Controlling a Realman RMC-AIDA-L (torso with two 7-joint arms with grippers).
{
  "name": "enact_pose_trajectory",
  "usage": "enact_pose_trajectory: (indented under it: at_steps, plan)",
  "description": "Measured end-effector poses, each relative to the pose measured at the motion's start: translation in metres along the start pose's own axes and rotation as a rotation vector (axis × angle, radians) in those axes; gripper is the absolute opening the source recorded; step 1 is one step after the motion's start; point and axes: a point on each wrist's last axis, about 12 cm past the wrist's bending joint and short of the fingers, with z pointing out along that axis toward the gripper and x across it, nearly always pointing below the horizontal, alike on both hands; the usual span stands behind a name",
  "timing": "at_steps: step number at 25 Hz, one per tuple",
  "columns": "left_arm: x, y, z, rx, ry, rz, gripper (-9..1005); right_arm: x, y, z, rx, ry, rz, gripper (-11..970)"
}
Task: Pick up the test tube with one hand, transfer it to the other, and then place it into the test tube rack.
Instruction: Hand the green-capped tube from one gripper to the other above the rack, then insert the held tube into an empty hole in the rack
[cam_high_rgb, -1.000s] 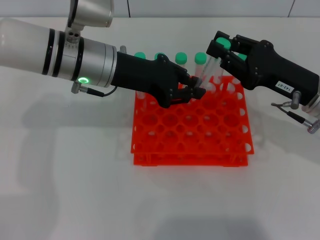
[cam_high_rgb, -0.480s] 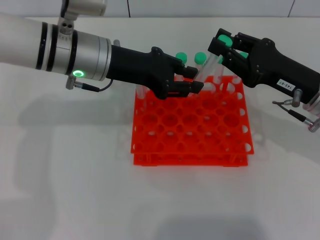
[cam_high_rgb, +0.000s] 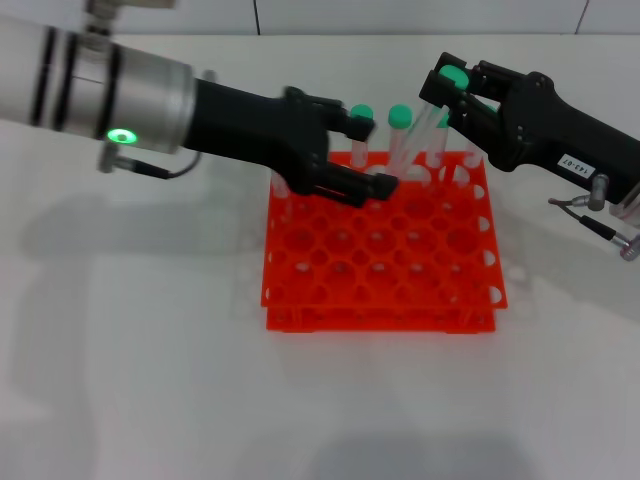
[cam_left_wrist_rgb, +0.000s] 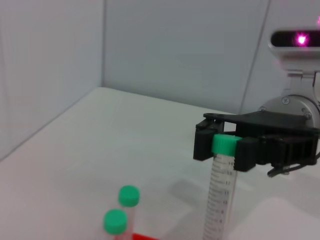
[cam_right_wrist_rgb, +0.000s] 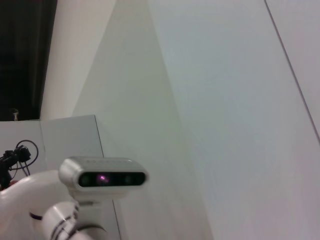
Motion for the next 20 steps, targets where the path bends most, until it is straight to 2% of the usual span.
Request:
enact_pose_trajectory:
  at_steps: [4,6,11,12,13,15,20]
  plan:
    - [-0.003,-0.008,-0.035,-0.110,-0.007,0.006,734,-0.004,-0.003,-0.002,-0.001,0.000,-0.022,257]
    - [-0.001,-0.015,-0.051,-0.168,-0.012,0.016,893,-0.006,-0.004,-0.003,-0.003,0.002,-0.034,257]
    - [0.023,-0.038,-0.087,-0.275,-0.091,-0.005,893,-0.012,-0.008,-0.001,-0.014,0.014,-0.051,257]
    - [0.033,-0.044,-0.094,-0.298,-0.108,-0.017,893,-0.014,-0.009,0.003,-0.027,0.023,-0.059,257]
    - [0.051,-0.054,-0.109,-0.348,-0.139,-0.033,893,-0.016,-0.009,0.007,-0.047,0.033,-0.067,257]
    - [0.059,-0.058,-0.114,-0.367,-0.150,-0.039,893,-0.019,-0.010,0.012,-0.068,0.045,-0.072,257]
    - [0.104,-0.085,-0.138,-0.459,-0.227,-0.078,894,-0.026,-0.012,0.023,-0.115,0.081,-0.088,257]
